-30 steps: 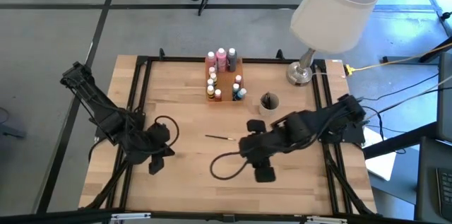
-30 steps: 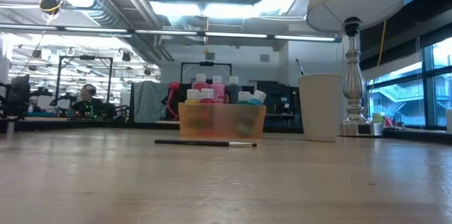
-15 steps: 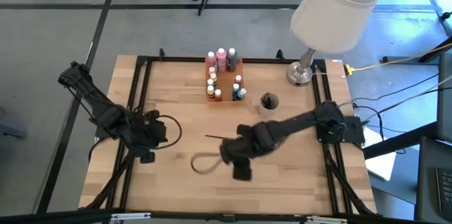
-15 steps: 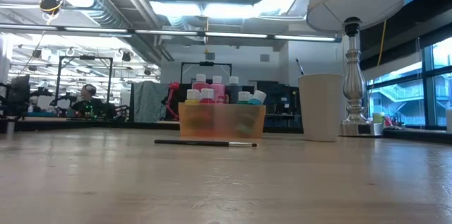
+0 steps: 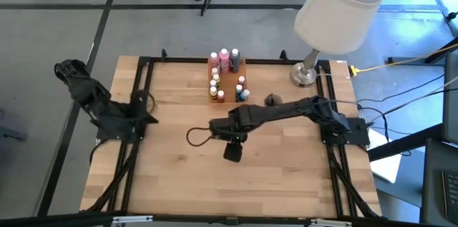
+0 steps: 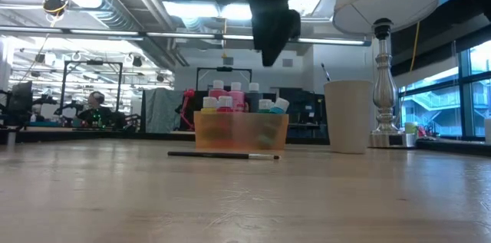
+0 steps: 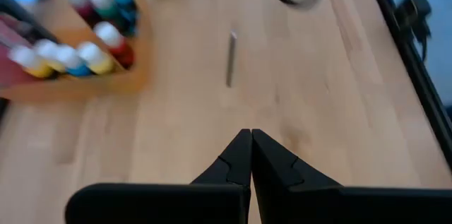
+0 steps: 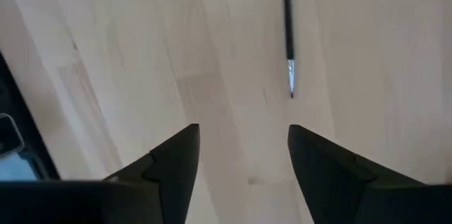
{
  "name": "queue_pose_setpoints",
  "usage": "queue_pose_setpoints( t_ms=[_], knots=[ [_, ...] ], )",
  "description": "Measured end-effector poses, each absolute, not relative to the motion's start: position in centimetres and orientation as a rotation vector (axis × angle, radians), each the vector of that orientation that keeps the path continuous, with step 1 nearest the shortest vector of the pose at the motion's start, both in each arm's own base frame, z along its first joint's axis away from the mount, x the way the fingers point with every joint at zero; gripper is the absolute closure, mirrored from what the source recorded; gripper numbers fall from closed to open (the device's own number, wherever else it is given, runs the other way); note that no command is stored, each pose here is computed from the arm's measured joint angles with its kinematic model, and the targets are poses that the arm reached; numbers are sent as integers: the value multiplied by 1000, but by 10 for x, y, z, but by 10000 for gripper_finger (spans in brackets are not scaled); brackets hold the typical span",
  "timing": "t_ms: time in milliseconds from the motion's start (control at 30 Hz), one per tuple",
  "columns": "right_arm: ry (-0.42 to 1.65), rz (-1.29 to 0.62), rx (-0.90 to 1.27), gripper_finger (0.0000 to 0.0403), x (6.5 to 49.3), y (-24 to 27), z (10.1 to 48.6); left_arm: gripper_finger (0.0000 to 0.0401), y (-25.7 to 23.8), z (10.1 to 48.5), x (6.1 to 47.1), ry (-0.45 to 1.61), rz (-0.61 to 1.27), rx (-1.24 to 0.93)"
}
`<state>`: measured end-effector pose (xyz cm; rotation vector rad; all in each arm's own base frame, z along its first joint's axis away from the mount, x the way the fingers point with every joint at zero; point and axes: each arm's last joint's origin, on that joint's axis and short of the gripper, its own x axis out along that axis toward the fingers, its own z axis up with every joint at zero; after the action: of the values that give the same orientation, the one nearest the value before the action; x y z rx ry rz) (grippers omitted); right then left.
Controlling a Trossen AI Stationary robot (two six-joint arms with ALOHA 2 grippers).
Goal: Pick & Place Paint Supplies
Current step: Put the black paint brush into the light brown cup
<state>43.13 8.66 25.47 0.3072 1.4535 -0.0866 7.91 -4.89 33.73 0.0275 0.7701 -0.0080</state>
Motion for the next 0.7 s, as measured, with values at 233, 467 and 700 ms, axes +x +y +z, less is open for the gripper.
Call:
queue_pose_setpoints(
  t_ms=[233, 467, 700],
  knots=[
    [1503, -17, 177, 181, 433, 90, 241, 399, -34, 344, 70, 620, 155, 68],
    [1492, -25, 34, 181, 438, 95, 223, 399, -33, 345, 70, 594, 196, 100],
    [1569, 77, 12, 181, 431, 96, 192, 399, -27, 343, 67, 567, 309, 128]
  ],
)
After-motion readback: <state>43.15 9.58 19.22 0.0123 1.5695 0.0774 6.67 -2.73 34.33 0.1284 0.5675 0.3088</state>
